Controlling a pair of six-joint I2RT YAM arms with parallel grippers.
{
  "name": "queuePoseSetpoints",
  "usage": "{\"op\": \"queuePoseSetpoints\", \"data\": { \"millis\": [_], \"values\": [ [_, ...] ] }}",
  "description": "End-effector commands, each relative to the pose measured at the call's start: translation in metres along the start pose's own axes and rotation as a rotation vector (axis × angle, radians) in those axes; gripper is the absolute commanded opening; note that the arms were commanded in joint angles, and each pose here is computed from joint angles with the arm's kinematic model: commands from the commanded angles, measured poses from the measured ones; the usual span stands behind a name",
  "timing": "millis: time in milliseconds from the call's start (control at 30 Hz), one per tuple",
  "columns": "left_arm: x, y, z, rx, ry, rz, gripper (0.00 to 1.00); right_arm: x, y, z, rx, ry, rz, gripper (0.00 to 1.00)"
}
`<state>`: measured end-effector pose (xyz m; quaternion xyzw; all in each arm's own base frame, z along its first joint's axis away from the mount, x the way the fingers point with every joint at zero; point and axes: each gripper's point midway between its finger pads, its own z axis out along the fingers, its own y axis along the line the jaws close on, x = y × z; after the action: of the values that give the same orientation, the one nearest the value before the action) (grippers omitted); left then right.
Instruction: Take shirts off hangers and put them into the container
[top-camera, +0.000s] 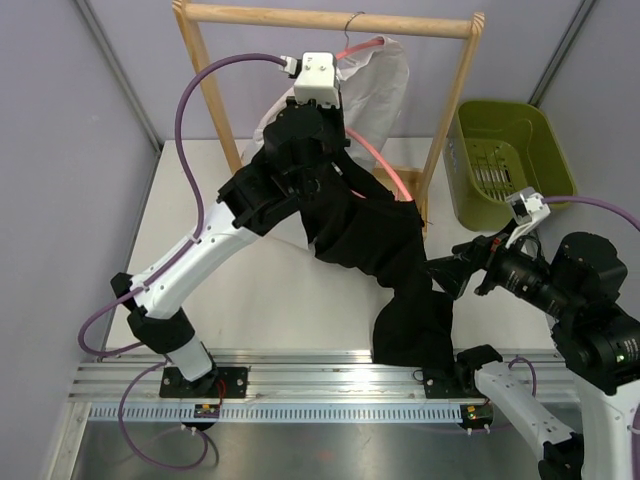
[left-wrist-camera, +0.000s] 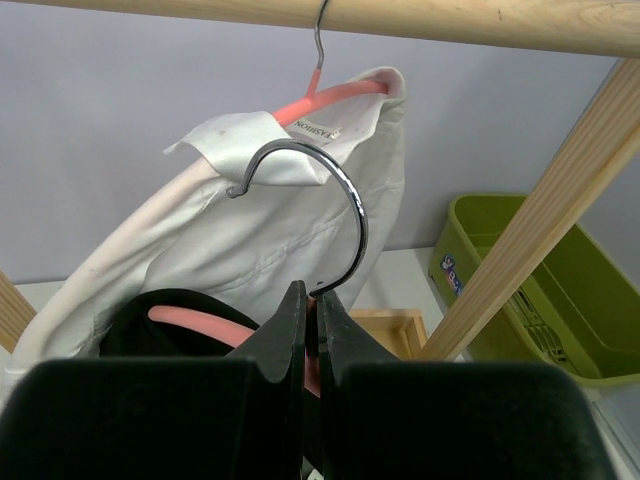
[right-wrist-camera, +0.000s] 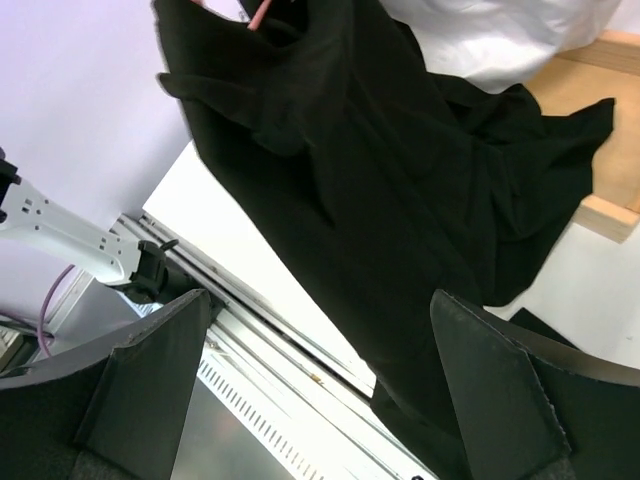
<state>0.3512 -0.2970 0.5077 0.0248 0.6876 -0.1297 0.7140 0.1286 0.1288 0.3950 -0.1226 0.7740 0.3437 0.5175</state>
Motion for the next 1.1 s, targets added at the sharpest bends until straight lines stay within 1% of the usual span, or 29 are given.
{"op": "queuePoseSetpoints", "data": {
  "millis": [0, 100, 167, 200, 300, 400, 433, 500, 567, 600, 633, 800, 900, 933, 967, 1067],
  "values": [
    [-0.045, -0.007, -0.004, 0.019, -0.110, -0.110, 0.00, -0.011, 0.006, 0.014, -0.065, -0.018, -0.016, 0.99],
    [-0.047, -0.018, -0.005, 0.042, -0.105, -0.116, 0.00, -0.012, 0.011, 0.021, -0.109, -0.013, -0.021, 0.99],
    [-0.043, -0.026, -0.004, 0.060, -0.094, -0.127, 0.00, -0.013, 0.011, 0.026, -0.125, -0.013, -0.022, 0.97],
    [-0.041, -0.031, -0.004, 0.078, -0.085, -0.130, 0.00, -0.014, 0.012, 0.028, -0.133, -0.013, -0.023, 0.94],
    [-0.035, -0.042, -0.003, 0.114, -0.062, -0.154, 0.00, -0.009, 0.006, 0.035, -0.122, 0.006, -0.027, 0.90],
    [-0.038, -0.042, -0.008, 0.128, -0.060, -0.167, 0.00, -0.004, -0.001, 0.038, -0.103, 0.020, -0.043, 0.86],
    [-0.040, -0.040, -0.009, 0.129, -0.061, -0.165, 0.00, -0.003, -0.003, 0.037, -0.090, 0.021, -0.043, 0.83],
    [-0.050, -0.034, -0.015, 0.124, -0.077, -0.171, 0.00, -0.001, -0.006, 0.034, -0.069, 0.027, -0.057, 0.79],
    [-0.061, -0.027, -0.022, 0.123, -0.096, -0.178, 0.00, -0.001, -0.008, 0.031, -0.053, 0.021, -0.064, 0.58],
    [-0.065, -0.024, -0.024, 0.122, -0.103, -0.180, 0.00, -0.001, -0.010, 0.030, -0.041, 0.018, -0.069, 0.41],
    [-0.067, -0.022, -0.025, 0.116, -0.113, -0.175, 0.00, -0.001, -0.010, 0.029, -0.034, 0.012, -0.068, 0.01],
    [-0.078, -0.006, -0.025, 0.050, -0.155, -0.148, 0.00, 0.006, -0.002, 0.015, -0.060, 0.025, -0.085, 0.00],
    [-0.081, 0.005, -0.020, -0.005, -0.175, -0.115, 0.00, 0.005, 0.011, -0.010, -0.074, -0.010, -0.117, 0.00],
    [-0.081, 0.008, -0.017, -0.015, -0.179, -0.114, 0.00, 0.000, 0.019, -0.024, -0.082, -0.051, -0.138, 0.00],
    [-0.083, 0.016, -0.014, -0.033, -0.185, -0.115, 0.00, 0.001, 0.021, -0.031, -0.079, -0.062, -0.143, 0.00],
    [-0.088, 0.027, -0.009, -0.058, -0.199, -0.124, 0.00, 0.009, 0.021, -0.043, -0.052, -0.045, -0.130, 0.00]
  ]
}}
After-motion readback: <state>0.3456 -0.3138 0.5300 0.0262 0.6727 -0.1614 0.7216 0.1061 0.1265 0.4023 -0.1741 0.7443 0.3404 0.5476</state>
